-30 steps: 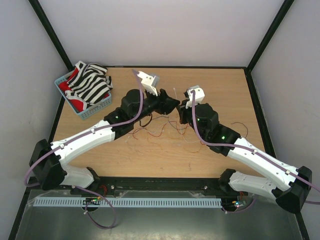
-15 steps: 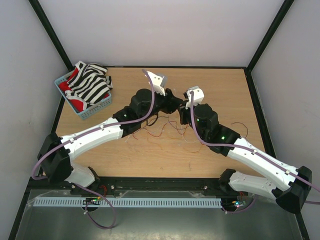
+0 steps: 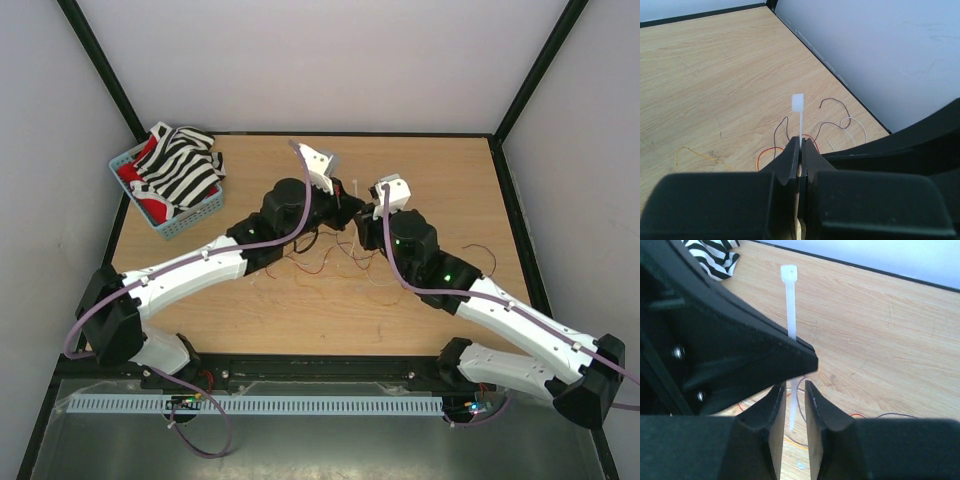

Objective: Zip-tie the wires
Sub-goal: Pick up the ribbon at the center of the board.

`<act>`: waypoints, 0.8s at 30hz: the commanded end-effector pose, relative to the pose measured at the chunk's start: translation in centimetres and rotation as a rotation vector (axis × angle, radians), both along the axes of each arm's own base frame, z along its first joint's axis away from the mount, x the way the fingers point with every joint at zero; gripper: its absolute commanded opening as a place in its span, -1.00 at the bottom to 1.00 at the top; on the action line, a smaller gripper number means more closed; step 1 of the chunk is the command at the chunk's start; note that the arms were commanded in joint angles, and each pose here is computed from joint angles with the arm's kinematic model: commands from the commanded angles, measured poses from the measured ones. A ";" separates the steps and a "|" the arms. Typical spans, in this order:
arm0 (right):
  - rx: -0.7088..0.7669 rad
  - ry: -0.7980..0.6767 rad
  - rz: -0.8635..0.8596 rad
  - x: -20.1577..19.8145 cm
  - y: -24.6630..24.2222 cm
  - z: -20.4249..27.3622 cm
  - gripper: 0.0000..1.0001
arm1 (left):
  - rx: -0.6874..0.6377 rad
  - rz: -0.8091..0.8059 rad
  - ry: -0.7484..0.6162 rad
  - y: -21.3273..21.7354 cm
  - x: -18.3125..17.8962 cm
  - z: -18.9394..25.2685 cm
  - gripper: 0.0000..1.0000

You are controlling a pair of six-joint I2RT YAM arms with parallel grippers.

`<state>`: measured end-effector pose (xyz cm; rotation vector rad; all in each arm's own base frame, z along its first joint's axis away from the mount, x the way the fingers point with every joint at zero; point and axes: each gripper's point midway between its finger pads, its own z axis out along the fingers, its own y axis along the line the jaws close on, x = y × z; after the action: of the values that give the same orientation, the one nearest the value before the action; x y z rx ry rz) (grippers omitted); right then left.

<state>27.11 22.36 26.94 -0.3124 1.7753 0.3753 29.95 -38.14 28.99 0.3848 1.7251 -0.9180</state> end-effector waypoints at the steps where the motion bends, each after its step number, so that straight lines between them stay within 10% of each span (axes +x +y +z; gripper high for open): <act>1: 0.027 -0.044 0.035 -1.0 -0.3 1.0 -0.20 | -0.051 -0.071 0.023 0.6 0.6 0.9 -1.00; 13: 0.056 -0.137 0.108 -5.2 -4.2 0.5 0.54 | -0.107 -0.428 0.124 4.4 5.5 -0.9 -1.00; 24: 0.081 -0.208 0.085 -6.8 -7.1 0.4 0.66 | -0.073 -0.559 -0.032 4.5 11.0 -0.6 -1.00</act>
<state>20.54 15.73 27.68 -0.3457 1.5508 0.4730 40.07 -33.26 26.29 0.7026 1.7268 -1.3438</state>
